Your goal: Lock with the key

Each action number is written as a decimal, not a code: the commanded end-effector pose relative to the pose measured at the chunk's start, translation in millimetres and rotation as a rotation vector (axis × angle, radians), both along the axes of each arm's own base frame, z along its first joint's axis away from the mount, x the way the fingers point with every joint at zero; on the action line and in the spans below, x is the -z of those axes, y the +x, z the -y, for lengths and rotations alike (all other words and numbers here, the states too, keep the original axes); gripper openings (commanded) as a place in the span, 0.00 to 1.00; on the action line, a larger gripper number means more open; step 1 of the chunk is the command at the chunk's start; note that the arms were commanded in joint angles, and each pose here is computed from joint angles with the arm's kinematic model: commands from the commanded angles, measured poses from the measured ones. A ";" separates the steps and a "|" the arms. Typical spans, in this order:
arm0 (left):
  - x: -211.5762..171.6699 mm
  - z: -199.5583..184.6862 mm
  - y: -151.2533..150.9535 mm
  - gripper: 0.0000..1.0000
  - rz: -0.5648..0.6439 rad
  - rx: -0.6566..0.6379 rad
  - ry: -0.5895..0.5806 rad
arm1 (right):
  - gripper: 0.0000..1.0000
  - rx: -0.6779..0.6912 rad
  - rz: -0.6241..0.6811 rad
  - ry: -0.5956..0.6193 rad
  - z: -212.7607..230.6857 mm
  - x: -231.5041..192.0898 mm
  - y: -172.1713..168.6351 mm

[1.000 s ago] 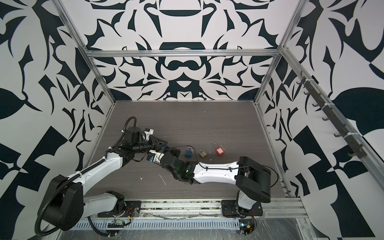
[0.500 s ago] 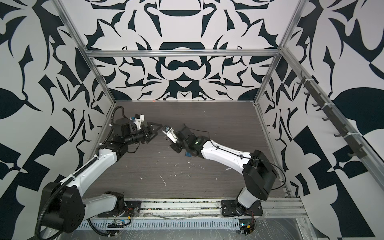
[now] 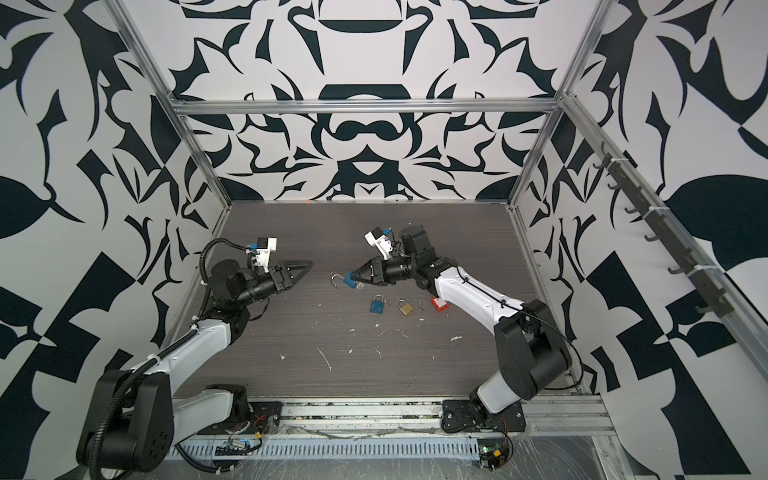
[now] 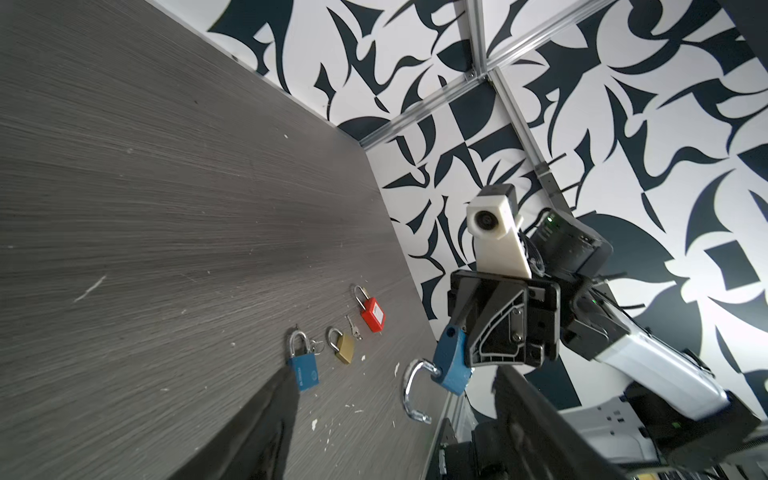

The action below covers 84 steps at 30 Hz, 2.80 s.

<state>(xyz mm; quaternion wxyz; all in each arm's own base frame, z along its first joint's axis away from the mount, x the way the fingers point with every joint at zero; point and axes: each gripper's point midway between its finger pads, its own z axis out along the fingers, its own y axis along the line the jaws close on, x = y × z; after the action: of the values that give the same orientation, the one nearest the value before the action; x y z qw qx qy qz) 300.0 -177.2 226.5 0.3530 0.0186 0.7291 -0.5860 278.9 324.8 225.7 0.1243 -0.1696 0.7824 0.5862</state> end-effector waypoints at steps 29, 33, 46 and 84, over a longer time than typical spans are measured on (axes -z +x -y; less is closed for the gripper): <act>-9.2 46.1 -20.6 0.00 -0.032 0.136 -0.094 | 0.06 -0.066 0.024 0.074 -12.4 -19.7 5.3; -16.7 38.6 -11.6 0.00 -0.137 0.050 -0.220 | 0.41 0.067 0.153 -0.026 -0.2 -16.6 24.3; -31.6 33.0 -17.0 0.00 -0.245 -0.017 -0.235 | 0.60 0.115 0.749 -0.148 -0.3 -35.3 -5.9; -35.1 41.2 -22.9 0.00 -0.267 0.024 -0.275 | 0.04 0.042 0.734 0.003 -44.8 -40.3 2.9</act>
<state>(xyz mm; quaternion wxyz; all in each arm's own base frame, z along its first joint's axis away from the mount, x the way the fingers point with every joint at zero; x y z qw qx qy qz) 281.2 -213.0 240.3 0.2315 -0.1334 0.7012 -0.6610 285.1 361.7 232.1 0.3958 -0.3474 0.7240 0.4455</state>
